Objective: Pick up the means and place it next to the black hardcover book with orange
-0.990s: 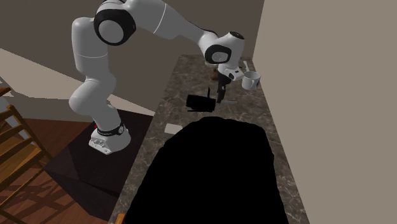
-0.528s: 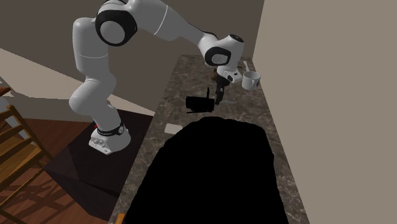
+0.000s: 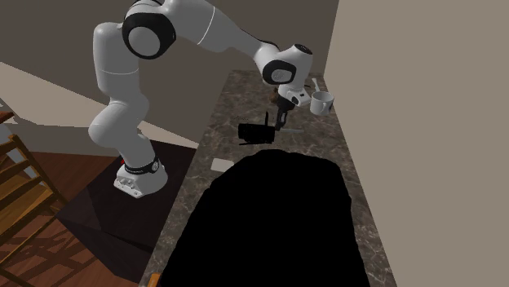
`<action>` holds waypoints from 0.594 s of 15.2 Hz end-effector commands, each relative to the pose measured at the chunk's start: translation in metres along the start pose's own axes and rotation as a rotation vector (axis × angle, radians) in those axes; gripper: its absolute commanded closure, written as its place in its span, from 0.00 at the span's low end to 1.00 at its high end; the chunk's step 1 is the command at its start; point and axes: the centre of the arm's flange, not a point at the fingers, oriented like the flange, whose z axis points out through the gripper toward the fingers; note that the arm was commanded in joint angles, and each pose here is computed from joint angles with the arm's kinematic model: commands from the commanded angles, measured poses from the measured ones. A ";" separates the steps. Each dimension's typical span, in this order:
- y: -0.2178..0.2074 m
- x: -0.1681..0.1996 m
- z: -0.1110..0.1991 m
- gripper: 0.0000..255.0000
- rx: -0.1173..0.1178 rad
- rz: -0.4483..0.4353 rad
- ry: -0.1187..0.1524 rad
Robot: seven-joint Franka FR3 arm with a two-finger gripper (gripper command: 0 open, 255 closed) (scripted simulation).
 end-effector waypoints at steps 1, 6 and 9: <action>0.000 0.000 0.000 1.00 0.000 0.000 0.000; -0.001 -0.004 -0.021 1.00 0.000 0.000 0.000; -0.002 -0.007 -0.036 1.00 0.000 0.000 0.000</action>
